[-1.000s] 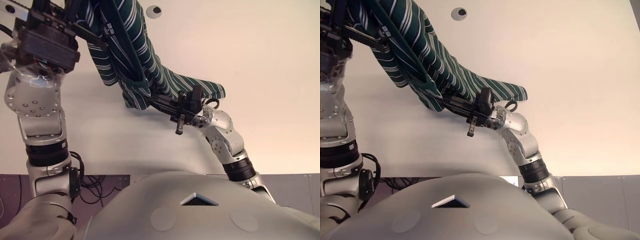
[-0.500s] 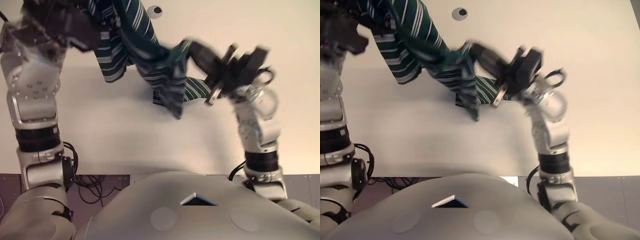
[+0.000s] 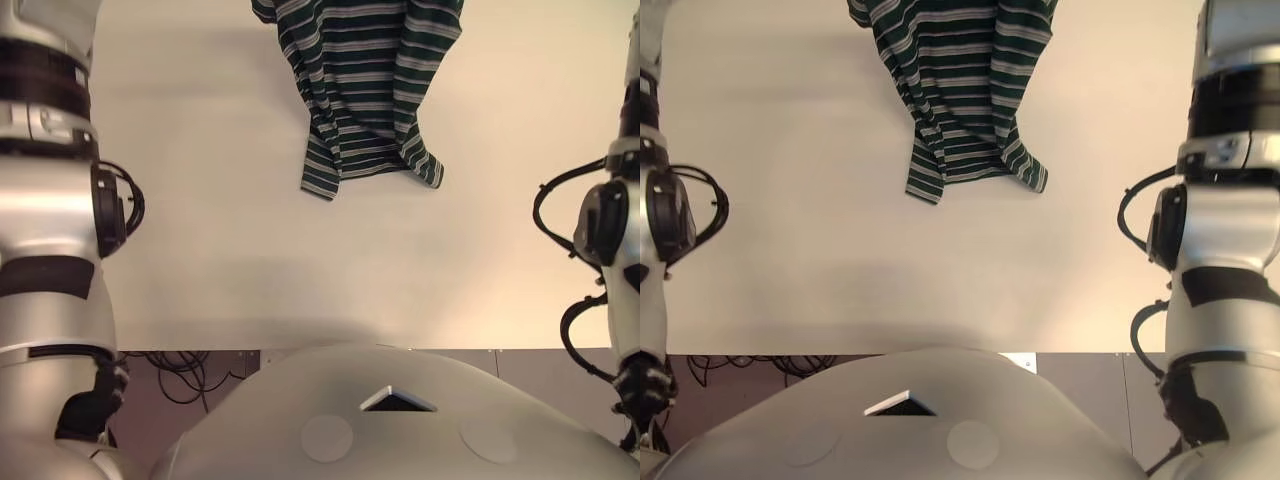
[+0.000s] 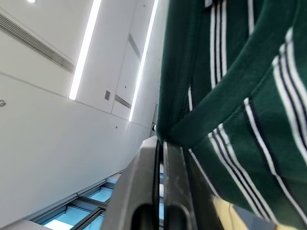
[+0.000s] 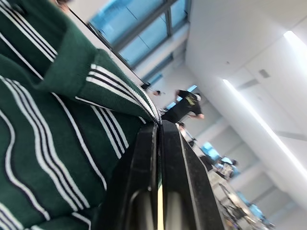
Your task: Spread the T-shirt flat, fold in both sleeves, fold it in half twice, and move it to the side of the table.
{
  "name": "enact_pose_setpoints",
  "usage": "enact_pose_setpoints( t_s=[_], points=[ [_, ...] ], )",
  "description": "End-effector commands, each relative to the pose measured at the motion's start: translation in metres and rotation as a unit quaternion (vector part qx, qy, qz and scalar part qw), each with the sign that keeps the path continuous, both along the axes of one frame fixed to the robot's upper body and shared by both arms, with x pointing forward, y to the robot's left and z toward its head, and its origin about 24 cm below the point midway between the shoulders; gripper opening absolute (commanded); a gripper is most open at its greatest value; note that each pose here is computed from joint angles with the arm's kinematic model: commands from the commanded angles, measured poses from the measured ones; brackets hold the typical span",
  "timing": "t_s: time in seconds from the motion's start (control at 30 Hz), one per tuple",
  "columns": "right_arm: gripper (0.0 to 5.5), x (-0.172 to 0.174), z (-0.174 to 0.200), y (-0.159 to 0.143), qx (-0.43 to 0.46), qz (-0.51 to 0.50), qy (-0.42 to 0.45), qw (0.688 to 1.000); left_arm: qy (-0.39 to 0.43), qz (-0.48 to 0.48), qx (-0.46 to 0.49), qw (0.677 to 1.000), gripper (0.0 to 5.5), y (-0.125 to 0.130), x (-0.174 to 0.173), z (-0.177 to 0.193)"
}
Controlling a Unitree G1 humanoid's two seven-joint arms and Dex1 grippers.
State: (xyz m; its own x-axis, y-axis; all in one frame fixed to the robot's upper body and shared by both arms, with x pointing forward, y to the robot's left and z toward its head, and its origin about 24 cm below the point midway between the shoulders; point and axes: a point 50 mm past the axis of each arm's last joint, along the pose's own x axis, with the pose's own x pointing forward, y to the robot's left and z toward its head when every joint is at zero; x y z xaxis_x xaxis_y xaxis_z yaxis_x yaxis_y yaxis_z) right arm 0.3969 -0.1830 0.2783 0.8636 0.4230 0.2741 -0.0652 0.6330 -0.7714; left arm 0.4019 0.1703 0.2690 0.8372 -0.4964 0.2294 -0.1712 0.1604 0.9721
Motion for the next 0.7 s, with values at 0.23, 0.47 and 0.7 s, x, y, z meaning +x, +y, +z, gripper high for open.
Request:
enact_pose_setpoints(
  t_s=[0.23, 0.47, 0.7],
  points=[
    [0.04, 0.014, 0.071, -0.008, -0.026, -0.136, -0.083, 0.987, -0.075, 0.091, 0.016, 0.993, 0.00, -0.021, 0.011, 0.079],
    [0.04, 0.004, 0.084, -0.008, -0.040, -0.111, -0.159, 0.980, -0.100, 0.078, -0.008, 0.992, 0.00, -0.022, 0.008, 0.090],
    [0.04, -0.016, 0.056, -0.017, -0.047, 0.037, -0.174, 0.983, -0.006, -0.041, -0.059, 0.997, 0.00, -0.013, 0.002, 0.058]
  ],
)
